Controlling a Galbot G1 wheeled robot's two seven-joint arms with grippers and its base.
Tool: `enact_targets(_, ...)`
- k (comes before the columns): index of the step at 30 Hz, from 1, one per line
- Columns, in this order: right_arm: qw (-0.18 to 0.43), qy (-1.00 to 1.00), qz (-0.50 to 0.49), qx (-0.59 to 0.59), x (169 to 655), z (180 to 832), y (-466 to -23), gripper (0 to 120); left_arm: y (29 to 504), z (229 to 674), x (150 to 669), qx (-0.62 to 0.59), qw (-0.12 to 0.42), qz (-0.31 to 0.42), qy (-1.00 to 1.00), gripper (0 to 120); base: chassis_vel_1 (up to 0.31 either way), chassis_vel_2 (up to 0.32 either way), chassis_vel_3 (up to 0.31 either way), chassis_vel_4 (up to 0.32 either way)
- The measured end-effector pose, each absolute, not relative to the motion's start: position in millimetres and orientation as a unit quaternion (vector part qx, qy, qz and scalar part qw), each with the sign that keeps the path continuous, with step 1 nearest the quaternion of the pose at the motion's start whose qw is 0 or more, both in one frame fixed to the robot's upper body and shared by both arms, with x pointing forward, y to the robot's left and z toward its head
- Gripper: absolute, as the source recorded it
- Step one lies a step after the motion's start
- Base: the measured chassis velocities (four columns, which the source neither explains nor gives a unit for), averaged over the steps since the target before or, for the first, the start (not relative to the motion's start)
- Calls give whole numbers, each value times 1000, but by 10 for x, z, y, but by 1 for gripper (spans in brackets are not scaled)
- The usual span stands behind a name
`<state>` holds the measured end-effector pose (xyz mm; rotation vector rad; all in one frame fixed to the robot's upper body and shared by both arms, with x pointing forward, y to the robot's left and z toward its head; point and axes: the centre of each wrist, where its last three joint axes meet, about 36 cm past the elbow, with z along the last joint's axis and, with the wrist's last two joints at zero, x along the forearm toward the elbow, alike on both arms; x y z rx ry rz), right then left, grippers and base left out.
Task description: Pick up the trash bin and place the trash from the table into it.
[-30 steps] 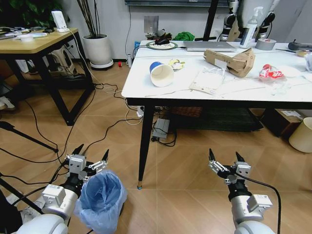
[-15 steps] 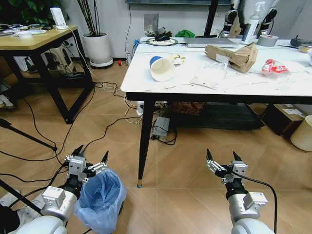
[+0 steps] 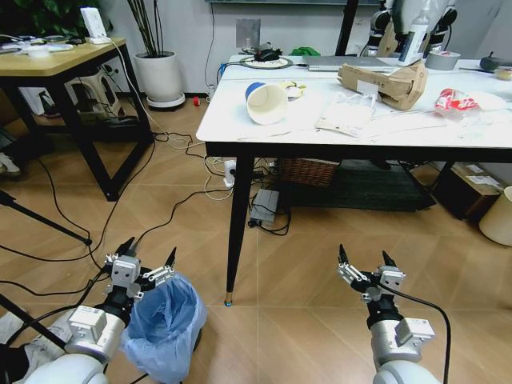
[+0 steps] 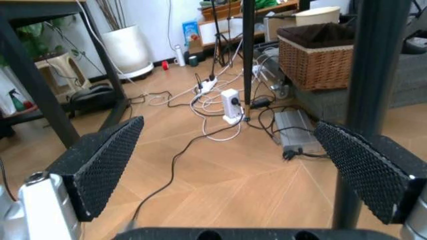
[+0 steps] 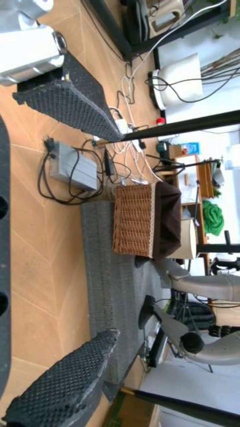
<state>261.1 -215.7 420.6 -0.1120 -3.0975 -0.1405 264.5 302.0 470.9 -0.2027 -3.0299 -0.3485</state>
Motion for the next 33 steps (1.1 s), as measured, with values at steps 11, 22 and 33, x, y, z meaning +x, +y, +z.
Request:
enact_targets(11, 31, -998, -45, -42, 2623, 4127, -2152, 100, 3457, 4444, 2809, -12, 144, -119, -982, 100, 0, 0, 0, 0)
enact_targets(22, 42, -996, -60, -44, 2675, 3967, -2142, 100, 3847, 4189, 3108, 7, 286, -142, -948, 100, 0, 0, 0, 0)
enact_targets(33, 61, -996, -59, -36, 2666, 3650, -2079, 100, 4003, 3873, 3333, 11, 384, -108, -917, 100, 0, 0, 0, 0)
